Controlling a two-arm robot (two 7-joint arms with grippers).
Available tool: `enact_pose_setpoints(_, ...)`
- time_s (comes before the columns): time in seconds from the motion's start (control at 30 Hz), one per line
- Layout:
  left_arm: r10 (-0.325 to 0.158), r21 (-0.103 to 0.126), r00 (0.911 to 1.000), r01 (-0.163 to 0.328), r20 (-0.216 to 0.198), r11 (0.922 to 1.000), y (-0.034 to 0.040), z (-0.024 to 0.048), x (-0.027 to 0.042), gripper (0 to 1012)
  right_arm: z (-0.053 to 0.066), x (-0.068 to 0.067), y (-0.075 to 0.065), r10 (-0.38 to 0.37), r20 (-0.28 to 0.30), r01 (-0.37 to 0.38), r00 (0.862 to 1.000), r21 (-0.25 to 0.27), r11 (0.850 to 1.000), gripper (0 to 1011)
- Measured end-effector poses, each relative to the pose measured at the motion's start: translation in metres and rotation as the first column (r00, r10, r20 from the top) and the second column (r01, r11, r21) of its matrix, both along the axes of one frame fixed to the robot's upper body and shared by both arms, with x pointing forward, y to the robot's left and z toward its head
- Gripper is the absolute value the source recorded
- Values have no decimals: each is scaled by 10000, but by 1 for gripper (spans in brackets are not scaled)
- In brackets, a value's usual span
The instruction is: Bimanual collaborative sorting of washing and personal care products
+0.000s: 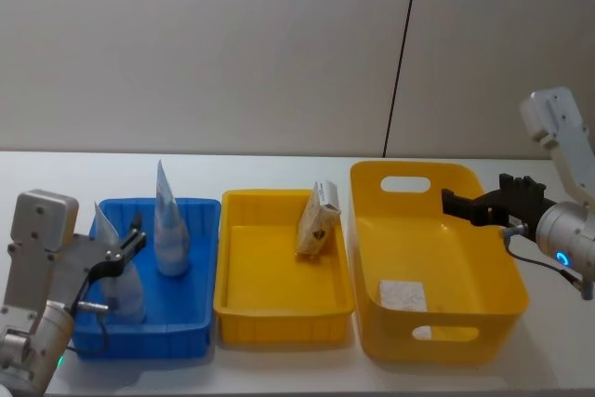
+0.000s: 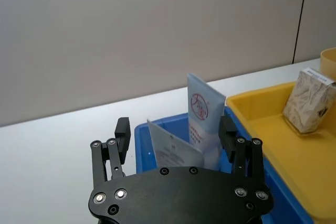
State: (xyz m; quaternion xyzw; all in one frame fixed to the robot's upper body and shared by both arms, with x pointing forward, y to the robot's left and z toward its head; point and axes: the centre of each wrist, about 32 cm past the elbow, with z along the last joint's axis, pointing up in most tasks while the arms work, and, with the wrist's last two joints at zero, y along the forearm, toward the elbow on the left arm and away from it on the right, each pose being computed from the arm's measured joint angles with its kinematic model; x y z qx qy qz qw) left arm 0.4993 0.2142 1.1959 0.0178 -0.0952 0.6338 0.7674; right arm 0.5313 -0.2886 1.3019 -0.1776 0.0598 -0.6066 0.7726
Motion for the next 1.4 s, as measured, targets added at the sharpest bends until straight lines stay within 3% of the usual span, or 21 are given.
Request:
enact_pose_setpoints(0.17, 106, -153, 9994, -111, -319, 9998, 2, -106, 7, 1001, 0, 0, 1, 1, 0, -1, 10000, 0, 10000, 1004)
enact_pose_setpoints(0.47, -44, -296, 9982, 26, -596, 9996, -19, -237, 22, 1001, 0, 0, 1, 0, -1, 0, 10000, -2, 10000, 1004)
enact_pose_setpoints(0.87, -377, -343, 9969, 354, -697, 9988, -79, -332, 52, 1002, -1, 0, 0, 0, -1, 0, 10000, -2, 10000, 1004)
enact_pose_setpoints(1.1, -415, -208, 9964, 401, -732, 9990, -113, -363, 72, 1001, 0, 0, 1, 1, 0, -1, 10000, 0, 10000, 1004)
enact_pose_setpoints(1.4, -400, 159, 9958, 414, -821, 9990, -175, -404, 137, 1001, 0, 0, 1, 1, 0, -1, 10000, -1, 10000, 1004)
